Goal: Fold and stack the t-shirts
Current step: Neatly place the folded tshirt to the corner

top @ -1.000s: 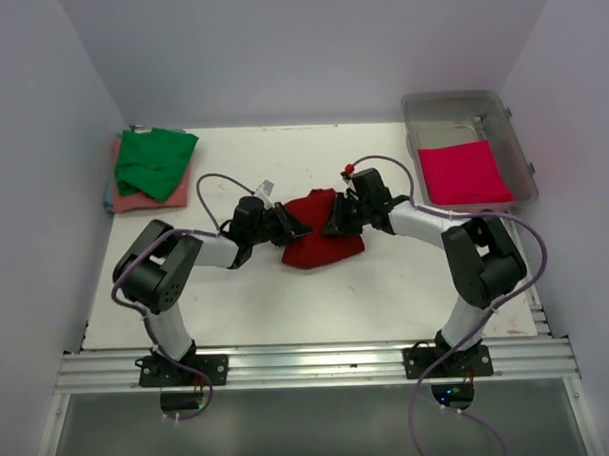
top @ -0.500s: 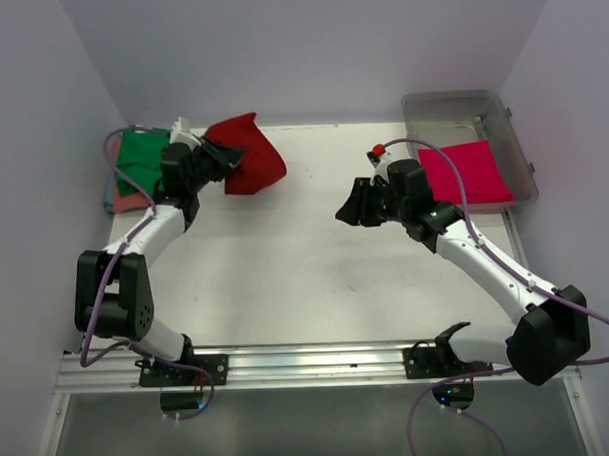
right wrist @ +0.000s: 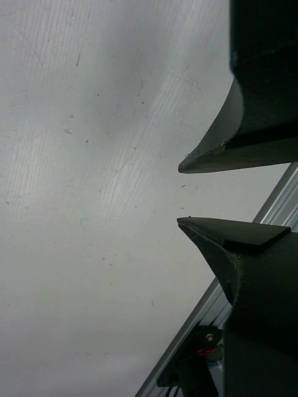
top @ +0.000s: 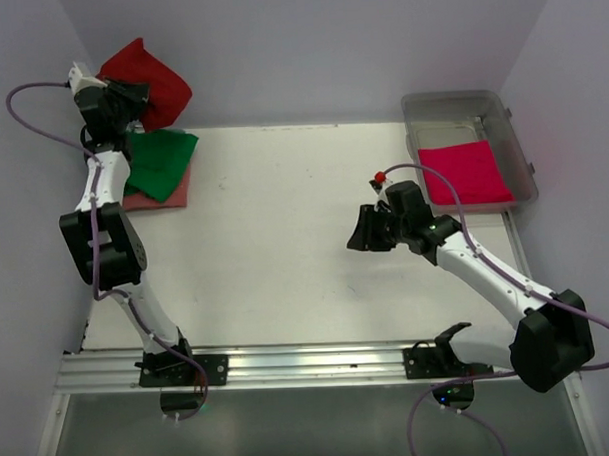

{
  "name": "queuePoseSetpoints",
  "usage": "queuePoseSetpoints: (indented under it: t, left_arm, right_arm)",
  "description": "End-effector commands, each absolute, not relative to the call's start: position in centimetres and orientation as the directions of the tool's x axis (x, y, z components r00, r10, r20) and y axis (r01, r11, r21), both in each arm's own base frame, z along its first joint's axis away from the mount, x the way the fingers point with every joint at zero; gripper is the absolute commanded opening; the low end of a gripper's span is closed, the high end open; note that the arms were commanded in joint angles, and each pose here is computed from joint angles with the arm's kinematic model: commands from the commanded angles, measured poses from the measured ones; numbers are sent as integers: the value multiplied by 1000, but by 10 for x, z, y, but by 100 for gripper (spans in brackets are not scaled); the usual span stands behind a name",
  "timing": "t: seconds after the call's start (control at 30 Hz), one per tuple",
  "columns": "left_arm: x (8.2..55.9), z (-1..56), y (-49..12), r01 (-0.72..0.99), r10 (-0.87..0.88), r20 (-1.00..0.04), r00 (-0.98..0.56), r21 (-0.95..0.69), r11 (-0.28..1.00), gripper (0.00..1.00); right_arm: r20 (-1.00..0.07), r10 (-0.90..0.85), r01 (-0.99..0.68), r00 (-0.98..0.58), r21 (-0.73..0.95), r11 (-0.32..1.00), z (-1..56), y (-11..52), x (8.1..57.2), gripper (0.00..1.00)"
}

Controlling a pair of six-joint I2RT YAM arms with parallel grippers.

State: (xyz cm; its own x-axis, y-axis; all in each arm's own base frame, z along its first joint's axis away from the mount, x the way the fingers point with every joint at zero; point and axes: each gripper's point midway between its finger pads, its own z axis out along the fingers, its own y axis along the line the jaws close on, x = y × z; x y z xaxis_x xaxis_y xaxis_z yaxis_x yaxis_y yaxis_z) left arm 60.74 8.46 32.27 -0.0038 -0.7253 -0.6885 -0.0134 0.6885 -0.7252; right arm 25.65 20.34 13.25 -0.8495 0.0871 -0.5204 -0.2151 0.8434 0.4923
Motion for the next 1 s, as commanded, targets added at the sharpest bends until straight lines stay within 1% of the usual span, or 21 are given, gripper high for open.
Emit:
queuePoseSetpoints:
  t: [0.0, 0.03, 0.07, 0.13, 0.17, 0.27, 0.3, 0.4, 0.53, 0.57, 0.6, 0.63, 0.67, 0.7, 0.73, 0.77, 0.8, 0.83, 0.9, 0.93, 0.97]
  left_arm:
    - [589, 232, 131, -250, -788, -615, -28, -759, 602, 0]
    - [583, 222, 140, -257, -799, -601, 12, -774, 579, 0]
    - [569, 179, 148, -322, -826, -563, -9, -780, 536, 0]
    - [560, 143, 154, -388, -862, -506, -28, -789, 475, 0]
    - [552, 115, 153, -434, -876, -481, -47, -780, 451, 0]
    - [526, 77, 158, -546, -901, -435, 10, -757, 359, 0]
    - [523, 76, 158, -549, -911, -411, 28, -768, 330, 0]
    - [523, 81, 154, -528, -920, -391, 32, -788, 316, 0]
    - [533, 109, 147, -450, -931, -365, 33, -837, 312, 0]
    - [538, 117, 146, -433, -933, -358, 25, -845, 313, 5]
    - [539, 121, 143, -429, -940, -340, 21, -853, 299, 16]
    - [536, 123, 142, -437, -944, -329, 18, -852, 288, 37]
    - [532, 135, 141, -434, -946, -323, 32, -857, 278, 47]
    - [523, 135, 139, -466, -954, -298, 35, -849, 248, 55]
    - [517, 141, 136, -478, -956, -291, 38, -845, 238, 65]
    - [508, 163, 133, -464, -952, -300, 52, -852, 243, 67]
    - [494, 161, 126, -509, -959, -282, 40, -831, 224, 70]
    - [482, 186, 123, -491, -956, -287, 58, -842, 223, 70]
    - [455, 181, 109, -527, -966, -253, 48, -828, 191, 71]
    - [441, 205, 102, -486, -963, -261, 61, -851, 199, 71]
    - [423, 191, 94, -507, -969, -242, 55, -842, 182, 71]
  right_arm:
    - [-576, 93, -242, -812, 478, 845, 155, 197, 256, 38]
    - [-574, 94, -241, -813, 479, 844, 157, 197, 255, 38]
    - [-570, 92, -244, -817, 485, 840, 159, 198, 253, 38]
    - [-583, 96, -256, -807, 491, 832, 166, 198, 251, 38]
    - [-588, 98, -256, -803, 489, 834, 167, 196, 251, 39]
    - [-600, 97, -256, -794, 475, 842, 170, 192, 249, 39]
    - [-595, 95, -256, -798, 477, 841, 168, 192, 247, 39]
    - [-608, 105, -257, -787, 478, 840, 169, 191, 247, 41]
    - [-599, 100, -254, -795, 478, 841, 160, 191, 245, 45]
    - [-598, 97, -254, -796, 475, 843, 157, 190, 245, 46]
    - [-594, 97, -249, -799, 473, 845, 153, 190, 245, 46]
    - [-595, 95, -248, -799, 468, 848, 151, 189, 246, 48]
    - [-591, 92, -247, -801, 466, 850, 148, 190, 247, 48]
    - [-589, 89, -246, -803, 463, 851, 146, 189, 247, 48]
    - [-588, 89, -244, -804, 462, 853, 144, 189, 248, 49]
    - [-588, 88, -243, -804, 459, 855, 143, 189, 249, 49]
    - [-591, 87, -247, -802, 461, 853, 143, 191, 251, 50]
    - [-591, 87, -249, -802, 463, 851, 143, 192, 251, 51]
    - [-594, 87, -255, -799, 468, 846, 143, 195, 255, 51]
    - [-592, 84, -259, -802, 471, 843, 143, 196, 255, 52]
    - [-589, 79, -261, -804, 469, 844, 142, 196, 256, 52]
